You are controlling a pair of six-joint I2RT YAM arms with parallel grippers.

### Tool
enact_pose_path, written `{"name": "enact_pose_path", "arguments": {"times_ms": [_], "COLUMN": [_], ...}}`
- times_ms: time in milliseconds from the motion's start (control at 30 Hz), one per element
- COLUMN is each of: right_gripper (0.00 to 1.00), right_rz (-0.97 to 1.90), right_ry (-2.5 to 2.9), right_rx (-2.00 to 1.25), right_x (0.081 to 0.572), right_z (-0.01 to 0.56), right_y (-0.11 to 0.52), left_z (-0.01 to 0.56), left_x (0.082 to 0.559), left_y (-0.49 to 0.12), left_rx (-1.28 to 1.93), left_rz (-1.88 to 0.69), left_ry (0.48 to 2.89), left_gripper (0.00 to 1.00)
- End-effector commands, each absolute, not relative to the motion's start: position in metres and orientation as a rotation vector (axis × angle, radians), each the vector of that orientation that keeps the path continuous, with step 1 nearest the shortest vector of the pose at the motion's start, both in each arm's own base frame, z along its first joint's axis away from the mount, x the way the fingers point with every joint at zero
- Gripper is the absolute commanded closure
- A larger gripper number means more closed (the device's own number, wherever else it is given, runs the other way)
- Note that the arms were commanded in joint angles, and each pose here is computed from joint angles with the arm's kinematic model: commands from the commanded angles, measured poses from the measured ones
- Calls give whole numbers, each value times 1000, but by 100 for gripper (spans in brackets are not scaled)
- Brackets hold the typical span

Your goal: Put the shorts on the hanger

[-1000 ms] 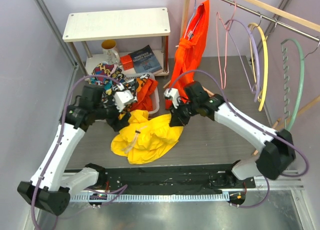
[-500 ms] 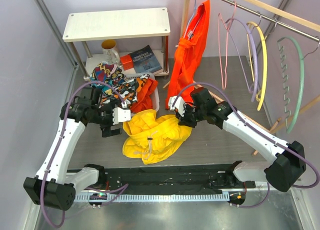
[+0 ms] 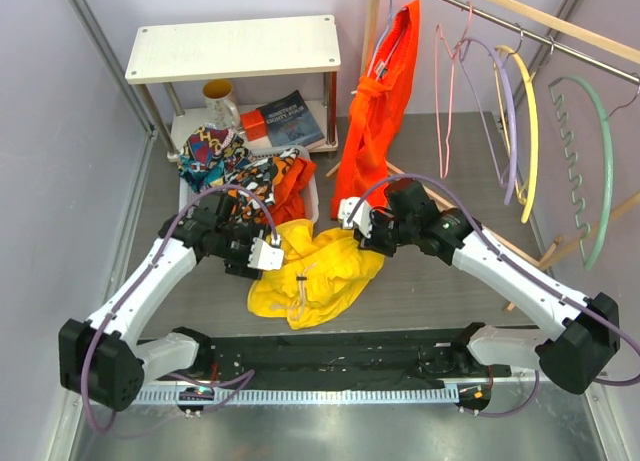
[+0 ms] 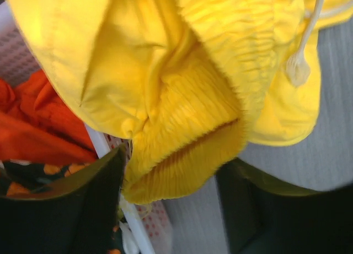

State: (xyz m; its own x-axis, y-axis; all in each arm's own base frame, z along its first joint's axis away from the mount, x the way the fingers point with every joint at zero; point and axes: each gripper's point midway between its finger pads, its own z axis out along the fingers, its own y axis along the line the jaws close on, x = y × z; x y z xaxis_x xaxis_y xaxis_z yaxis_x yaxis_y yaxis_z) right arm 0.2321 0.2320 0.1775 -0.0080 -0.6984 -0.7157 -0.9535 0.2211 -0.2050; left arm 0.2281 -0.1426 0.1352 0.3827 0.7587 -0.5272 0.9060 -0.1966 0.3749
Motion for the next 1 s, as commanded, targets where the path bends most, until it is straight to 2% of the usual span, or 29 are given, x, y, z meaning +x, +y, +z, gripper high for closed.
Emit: {"name": "enact_pose_path", "arguments": {"times_ms": [0, 33, 67, 100, 133, 167, 200, 233, 333, 367, 400, 467, 700, 800, 967], "right_gripper": [99, 99, 99, 99, 99, 99, 99, 99, 99, 99, 99, 99, 99, 99, 99], "right_rz": [393, 389, 376, 367, 369, 361, 343, 342, 322, 329, 325, 313, 251, 255, 339], "right_ry": [1666, 1657, 1656, 1633, 1620, 1609, 1590, 1575, 1530, 1522, 1475, 1436, 1241, 1189, 1144], "right_rx": [-1484, -1464, -1440, -1404, -1363, -1334, -1288, -1235, -1122, -1093, -1057, -1058, -945, -889, -976], "right_x": [237, 238, 240, 240, 243, 244, 248, 252, 263, 264, 265, 269, 272, 265, 232], "right_z": [208, 214, 219, 232, 242, 250, 265, 279, 324, 336, 364, 382, 493, 529, 540], "right_y": [231, 231, 230, 228, 230, 229, 228, 228, 228, 229, 228, 230, 223, 215, 217], "left_z": [128, 134, 142, 146, 168, 180, 191, 224, 275, 312, 327, 370, 469, 485, 491], "left_x": [230, 230, 231, 226, 230, 231, 229, 238, 241, 240, 238, 236, 225, 211, 165], "left_y": [-136, -136, -136, -132, -134, -133, -133, -131, -124, -124, -123, -117, -84, -76, -87], "left_rx": [2044, 1999, 1940, 1837, 1766, 1682, 1545, 1410, 1106, 1039, 984, 850, 562, 516, 612], "left_rz": [-269, -265, -259, -293, -276, -284, -324, -279, -269, -262, -272, -260, -153, -152, -284], "left_ry": [1482, 1518, 1564, 1695, 1705, 1754, 1850, 1845, 1924, 1863, 1861, 1827, 1707, 1707, 1671], "left_gripper": [50, 57, 75, 86, 96, 100, 100, 100, 100, 100, 100, 100, 100, 99, 100]}}
